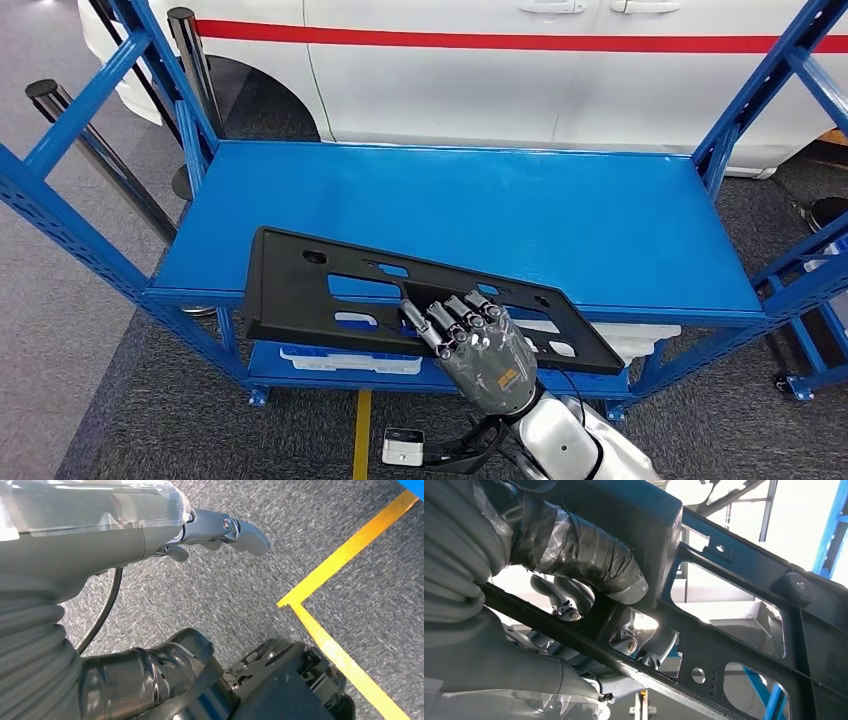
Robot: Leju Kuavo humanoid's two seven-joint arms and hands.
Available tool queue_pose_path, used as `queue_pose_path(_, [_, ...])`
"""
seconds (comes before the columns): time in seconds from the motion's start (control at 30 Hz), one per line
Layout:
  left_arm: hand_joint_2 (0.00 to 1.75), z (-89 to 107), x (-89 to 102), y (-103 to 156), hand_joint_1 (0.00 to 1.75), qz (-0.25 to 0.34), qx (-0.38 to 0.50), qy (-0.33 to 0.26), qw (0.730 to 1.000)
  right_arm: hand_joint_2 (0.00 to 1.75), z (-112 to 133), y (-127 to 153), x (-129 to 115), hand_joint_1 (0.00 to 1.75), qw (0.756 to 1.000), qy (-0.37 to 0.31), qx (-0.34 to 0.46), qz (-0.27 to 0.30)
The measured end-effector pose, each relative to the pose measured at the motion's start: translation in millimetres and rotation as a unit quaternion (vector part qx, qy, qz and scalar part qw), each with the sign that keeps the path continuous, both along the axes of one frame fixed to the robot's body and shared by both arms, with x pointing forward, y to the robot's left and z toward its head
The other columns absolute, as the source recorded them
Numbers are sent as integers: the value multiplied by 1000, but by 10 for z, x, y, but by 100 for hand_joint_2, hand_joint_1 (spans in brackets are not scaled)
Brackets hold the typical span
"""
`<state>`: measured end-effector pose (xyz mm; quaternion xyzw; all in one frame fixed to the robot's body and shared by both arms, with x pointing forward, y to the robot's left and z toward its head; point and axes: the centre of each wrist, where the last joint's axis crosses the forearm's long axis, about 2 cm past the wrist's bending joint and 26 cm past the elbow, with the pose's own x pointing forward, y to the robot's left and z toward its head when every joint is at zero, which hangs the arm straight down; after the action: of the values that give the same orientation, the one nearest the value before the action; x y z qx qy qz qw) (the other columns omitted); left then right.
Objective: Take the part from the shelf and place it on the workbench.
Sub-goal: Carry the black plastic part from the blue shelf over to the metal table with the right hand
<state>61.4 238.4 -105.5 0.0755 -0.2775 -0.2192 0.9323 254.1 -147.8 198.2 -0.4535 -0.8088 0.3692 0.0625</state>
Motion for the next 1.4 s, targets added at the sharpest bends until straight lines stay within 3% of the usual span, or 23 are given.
queue_pose_path(0.67, [175,-4,-21,7,0,0,1,1,1000,175,-9,-19,-5,175,1000,-2,4,1])
queue_pose_path(0.87, [175,-7,-44,9,0,2,5,3,1000,175,-83,-74,-236,175,999,-13,12,36])
queue_pose_path(1.17, [175,-7,-69,-19,0,8,4,4,1000,175,306,-169,-576,175,990,-57,126,-4])
queue_pose_path(1.4, [175,-4,-50,-17,0,9,5,3,1000,175,378,-204,-655,175,986,-60,155,-23])
